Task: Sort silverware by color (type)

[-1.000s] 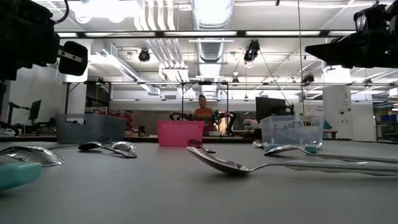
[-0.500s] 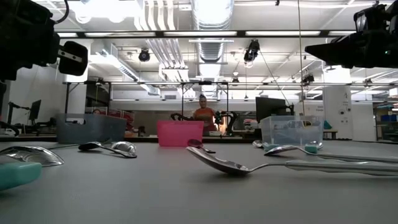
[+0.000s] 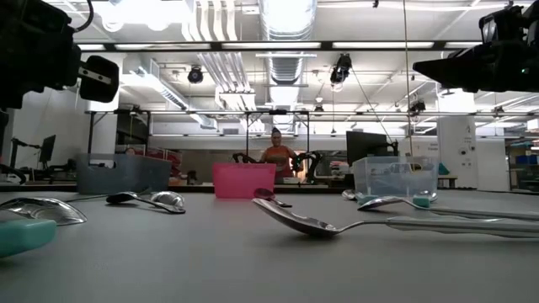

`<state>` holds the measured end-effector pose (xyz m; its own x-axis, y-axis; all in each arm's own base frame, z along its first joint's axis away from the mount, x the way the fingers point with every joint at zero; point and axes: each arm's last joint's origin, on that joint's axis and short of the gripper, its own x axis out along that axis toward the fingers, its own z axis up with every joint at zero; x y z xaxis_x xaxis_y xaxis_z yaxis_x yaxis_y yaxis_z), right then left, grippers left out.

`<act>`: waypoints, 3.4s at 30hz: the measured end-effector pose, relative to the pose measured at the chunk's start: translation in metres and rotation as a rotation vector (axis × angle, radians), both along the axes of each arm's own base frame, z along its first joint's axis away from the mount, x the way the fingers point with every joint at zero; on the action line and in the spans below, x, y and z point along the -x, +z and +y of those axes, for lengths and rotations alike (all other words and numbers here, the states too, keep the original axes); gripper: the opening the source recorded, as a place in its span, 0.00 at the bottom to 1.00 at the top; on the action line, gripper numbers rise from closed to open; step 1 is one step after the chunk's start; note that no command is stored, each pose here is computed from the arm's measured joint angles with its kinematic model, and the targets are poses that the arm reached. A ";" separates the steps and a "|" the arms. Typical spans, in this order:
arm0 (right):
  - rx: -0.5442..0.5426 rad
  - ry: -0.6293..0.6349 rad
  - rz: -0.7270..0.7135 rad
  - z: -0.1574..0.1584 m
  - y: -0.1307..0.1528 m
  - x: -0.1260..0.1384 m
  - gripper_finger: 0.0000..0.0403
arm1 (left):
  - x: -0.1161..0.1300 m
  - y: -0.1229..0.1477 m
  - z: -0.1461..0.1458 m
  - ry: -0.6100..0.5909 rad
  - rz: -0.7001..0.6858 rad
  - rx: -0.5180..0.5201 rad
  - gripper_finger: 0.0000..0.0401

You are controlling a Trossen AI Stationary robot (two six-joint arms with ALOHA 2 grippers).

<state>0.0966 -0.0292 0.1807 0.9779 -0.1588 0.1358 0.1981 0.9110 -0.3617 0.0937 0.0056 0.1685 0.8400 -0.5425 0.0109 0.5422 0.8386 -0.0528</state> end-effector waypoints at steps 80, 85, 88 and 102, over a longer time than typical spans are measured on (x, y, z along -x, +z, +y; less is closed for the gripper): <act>-0.573 0.068 -0.118 -0.001 0.003 -0.002 0.10 | 0.015 0.050 -0.003 0.121 -0.691 -0.313 0.00; -0.658 -0.029 -0.119 -0.006 0.012 -0.007 0.10 | 0.018 0.059 -0.003 0.134 -0.668 -0.211 0.00; -0.700 -0.039 -0.091 -0.008 0.018 -0.013 0.10 | 0.018 0.062 -0.003 0.102 -0.612 -0.103 0.00; -0.879 -0.171 0.239 -0.019 0.058 -0.043 0.10 | 0.026 0.086 -0.001 0.187 -0.589 0.168 0.00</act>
